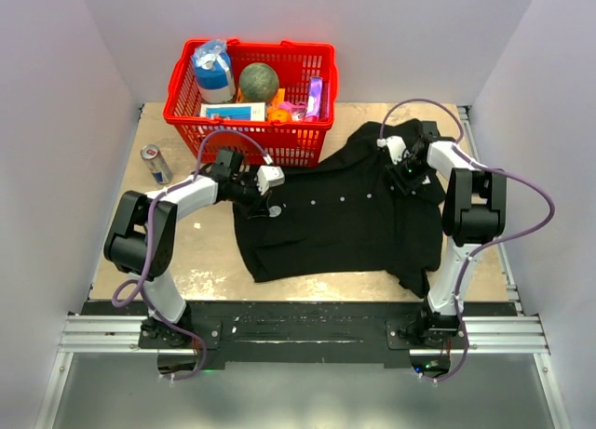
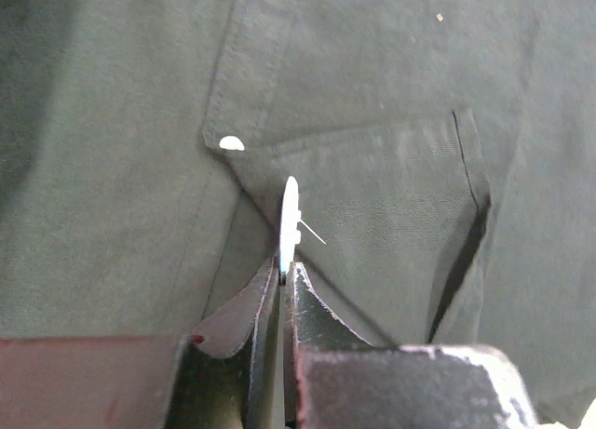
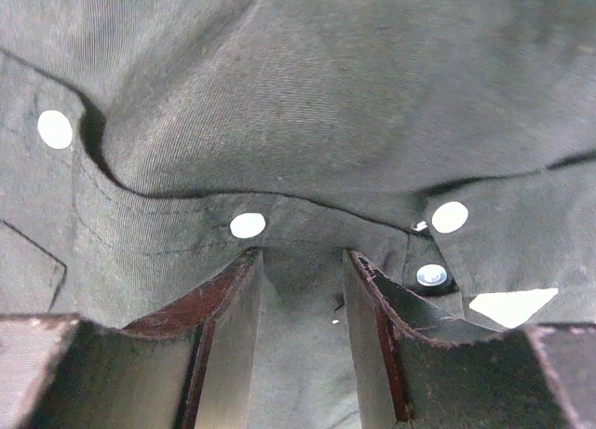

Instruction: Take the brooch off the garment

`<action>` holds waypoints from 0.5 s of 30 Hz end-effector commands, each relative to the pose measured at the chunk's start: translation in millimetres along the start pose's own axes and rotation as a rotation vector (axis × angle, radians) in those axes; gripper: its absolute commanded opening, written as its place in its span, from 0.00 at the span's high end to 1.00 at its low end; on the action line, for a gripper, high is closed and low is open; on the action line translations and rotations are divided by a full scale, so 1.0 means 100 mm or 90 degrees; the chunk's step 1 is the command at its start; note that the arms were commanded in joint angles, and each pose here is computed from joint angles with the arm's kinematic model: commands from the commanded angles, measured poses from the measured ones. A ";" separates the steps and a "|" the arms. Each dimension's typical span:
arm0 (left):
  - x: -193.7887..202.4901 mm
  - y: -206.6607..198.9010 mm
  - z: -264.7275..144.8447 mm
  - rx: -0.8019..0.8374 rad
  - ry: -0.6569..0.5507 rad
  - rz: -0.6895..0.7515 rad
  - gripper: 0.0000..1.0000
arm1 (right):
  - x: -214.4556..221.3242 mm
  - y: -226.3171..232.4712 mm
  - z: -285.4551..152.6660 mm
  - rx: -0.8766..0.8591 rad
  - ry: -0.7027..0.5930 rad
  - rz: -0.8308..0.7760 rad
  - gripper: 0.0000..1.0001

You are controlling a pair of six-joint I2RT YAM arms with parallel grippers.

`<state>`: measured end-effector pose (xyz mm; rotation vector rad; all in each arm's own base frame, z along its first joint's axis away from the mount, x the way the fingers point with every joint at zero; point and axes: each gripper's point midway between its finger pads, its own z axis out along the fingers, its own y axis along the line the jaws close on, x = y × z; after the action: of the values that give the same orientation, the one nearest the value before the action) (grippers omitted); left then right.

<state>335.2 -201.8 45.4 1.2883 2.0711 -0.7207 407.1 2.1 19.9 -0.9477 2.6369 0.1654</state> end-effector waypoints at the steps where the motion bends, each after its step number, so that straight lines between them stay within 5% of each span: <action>1: -0.37 0.03 -0.15 0.009 -0.048 0.042 1.00 | -0.47 -0.19 -0.36 0.040 -0.088 0.006 0.57; 15: -1.97 -0.03 -0.83 0.033 -0.288 0.096 1.00 | -1.64 0.74 -2.20 -0.110 -0.506 -0.016 0.39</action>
<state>372.4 -241.7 165.0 1.2181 1.7927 -0.8340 415.0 67.9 245.0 -0.7768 2.0294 0.3610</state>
